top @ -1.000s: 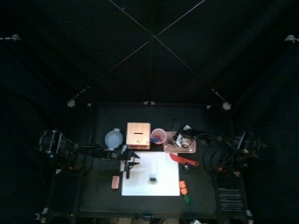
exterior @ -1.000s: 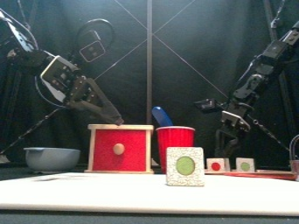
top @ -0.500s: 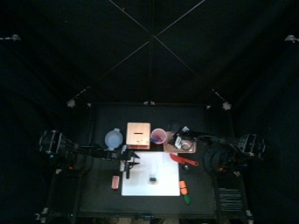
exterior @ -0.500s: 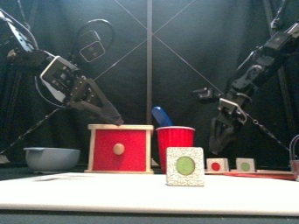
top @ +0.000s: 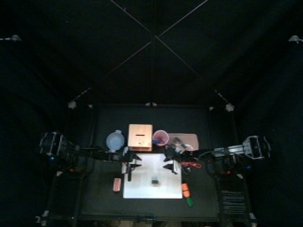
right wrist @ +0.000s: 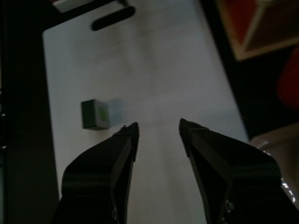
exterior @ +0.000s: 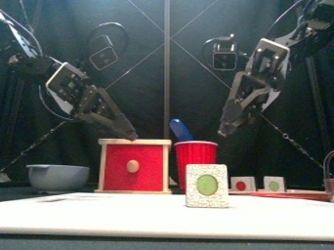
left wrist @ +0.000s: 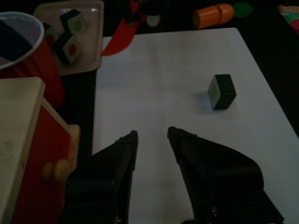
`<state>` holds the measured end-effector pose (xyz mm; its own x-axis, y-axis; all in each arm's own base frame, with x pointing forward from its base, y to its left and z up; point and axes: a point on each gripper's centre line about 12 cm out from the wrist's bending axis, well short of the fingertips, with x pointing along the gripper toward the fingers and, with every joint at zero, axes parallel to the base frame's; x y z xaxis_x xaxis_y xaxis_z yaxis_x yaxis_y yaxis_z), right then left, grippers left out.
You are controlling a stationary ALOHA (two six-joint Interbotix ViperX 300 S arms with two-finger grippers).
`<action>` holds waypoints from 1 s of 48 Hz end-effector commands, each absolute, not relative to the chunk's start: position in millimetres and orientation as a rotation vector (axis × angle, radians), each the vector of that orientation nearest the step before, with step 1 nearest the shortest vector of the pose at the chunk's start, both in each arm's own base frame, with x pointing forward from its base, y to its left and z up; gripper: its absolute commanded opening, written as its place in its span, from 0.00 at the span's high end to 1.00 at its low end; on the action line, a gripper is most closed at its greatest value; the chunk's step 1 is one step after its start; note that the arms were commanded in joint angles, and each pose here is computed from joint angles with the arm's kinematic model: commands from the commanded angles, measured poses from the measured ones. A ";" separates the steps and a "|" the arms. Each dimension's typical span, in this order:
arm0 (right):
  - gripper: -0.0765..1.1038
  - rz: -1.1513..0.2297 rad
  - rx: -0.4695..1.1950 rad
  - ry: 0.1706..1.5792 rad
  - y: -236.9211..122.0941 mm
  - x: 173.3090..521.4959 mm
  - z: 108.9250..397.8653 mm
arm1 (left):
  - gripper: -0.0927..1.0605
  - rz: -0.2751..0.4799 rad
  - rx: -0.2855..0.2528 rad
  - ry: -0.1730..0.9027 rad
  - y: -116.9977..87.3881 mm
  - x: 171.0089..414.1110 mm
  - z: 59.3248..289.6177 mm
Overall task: Place sushi on board then cut the sushi with the knife then place the pieces on the plate
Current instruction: Place the 4 sushi pieces on the plate
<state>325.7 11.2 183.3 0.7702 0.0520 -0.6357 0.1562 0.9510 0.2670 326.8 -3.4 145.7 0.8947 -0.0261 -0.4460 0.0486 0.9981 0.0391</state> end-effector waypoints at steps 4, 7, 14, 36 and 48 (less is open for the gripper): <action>0.26 0.011 0.309 0.661 41.3 344.3 188.5 | 0.27 -0.037 0.047 0.440 -3.7 330.3 151.7; 0.26 0.031 0.305 0.675 51.2 350.5 184.1 | 0.27 -0.039 0.047 0.438 -4.2 330.7 152.2; 0.26 0.057 0.305 0.701 67.9 366.9 174.7 | 0.27 -0.038 0.045 0.438 -4.6 330.7 152.2; 0.26 0.080 0.257 0.779 82.7 396.3 141.6 | 0.27 -0.039 0.046 0.445 -4.6 329.4 150.3; 0.27 0.082 0.237 0.816 84.6 403.7 125.7 | 0.27 -0.039 0.046 0.445 -4.6 329.0 150.4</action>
<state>395.7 83.5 113.2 0.6573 0.1585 -0.7367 0.0318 0.9709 0.2373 326.7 -4.1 145.6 0.8940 -0.0262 -0.4472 0.0469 0.9983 0.0352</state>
